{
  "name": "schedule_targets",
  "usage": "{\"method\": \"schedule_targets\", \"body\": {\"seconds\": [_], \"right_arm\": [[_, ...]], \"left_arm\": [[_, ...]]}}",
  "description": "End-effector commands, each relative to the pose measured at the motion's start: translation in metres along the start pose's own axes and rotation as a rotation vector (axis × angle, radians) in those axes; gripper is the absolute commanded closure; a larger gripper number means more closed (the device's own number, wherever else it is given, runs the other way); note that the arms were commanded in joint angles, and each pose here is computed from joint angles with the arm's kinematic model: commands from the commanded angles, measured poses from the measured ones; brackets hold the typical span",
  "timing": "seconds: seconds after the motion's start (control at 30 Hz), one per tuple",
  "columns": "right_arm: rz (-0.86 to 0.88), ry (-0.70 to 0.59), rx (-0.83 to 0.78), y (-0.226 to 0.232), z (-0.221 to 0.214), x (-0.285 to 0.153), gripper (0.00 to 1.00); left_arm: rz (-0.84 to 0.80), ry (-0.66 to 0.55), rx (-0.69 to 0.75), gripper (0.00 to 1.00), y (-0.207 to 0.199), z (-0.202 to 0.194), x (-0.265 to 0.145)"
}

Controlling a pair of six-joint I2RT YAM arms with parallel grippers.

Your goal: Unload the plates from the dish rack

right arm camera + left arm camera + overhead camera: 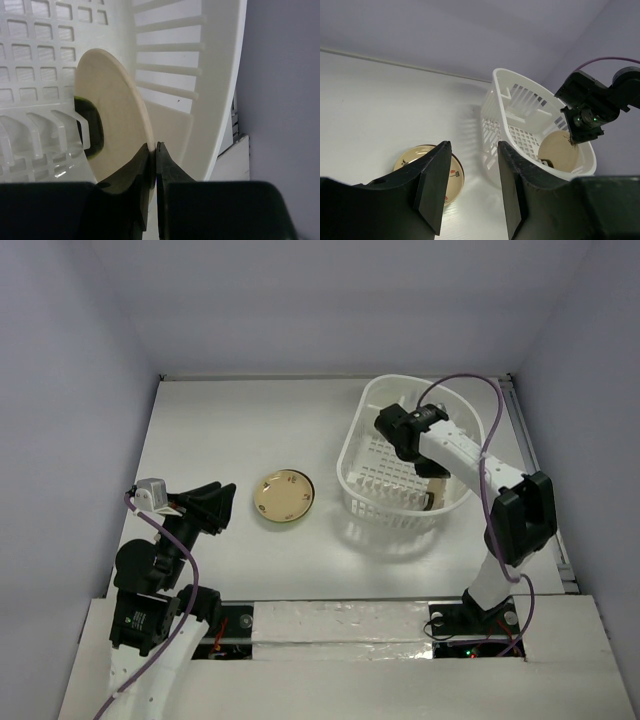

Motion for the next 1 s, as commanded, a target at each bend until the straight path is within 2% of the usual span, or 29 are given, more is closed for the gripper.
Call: {"method": "schedule_targets", "body": {"seconds": [0.0,0.33,0.57,0.67,0.87,0.9,0.97], "right_arm": [[-0.068,-0.080,-0.004,-0.017,0.023,-0.005,1.00],[-0.103,-0.181,-0.016,-0.030,0.044,-0.021,1.00],[-0.020,-0.311,0.199,-0.069,0.079,-0.066,1.00],[0.075,-0.356,0.328,-0.088,0.094,-0.093,1.00],[0.568,-0.508,0.515,-0.076,0.118,-0.201,1.00],[0.698,-0.530,0.557,-0.063,0.125,-0.224,1.00],[0.864,-0.529,0.538,-0.036,0.115,-0.253,1.00]], "left_arm": [[-0.031,-0.055,0.017,0.61,-0.007,0.017,-0.001],[-0.032,-0.053,0.014,0.61,-0.008,0.016,0.000],[-0.029,-0.051,0.014,0.61,-0.007,0.016,0.000],[-0.029,-0.051,0.012,0.61,-0.007,0.016,0.000],[-0.017,-0.049,0.010,0.61,-0.005,0.015,0.001],[-0.014,-0.050,0.008,0.61,-0.005,0.016,0.001],[-0.007,-0.048,0.006,0.61,-0.004,0.015,0.001]]}}
Point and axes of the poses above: each gripper's point midway between its finger pads, its own x axis out along the fingers, its own y axis along the line the jaws close on, z = x × y, the point moved 2 cm from there along -x, back along the fingers, and after that the axes turned 8 degrees about x, right-handed, at the moved point
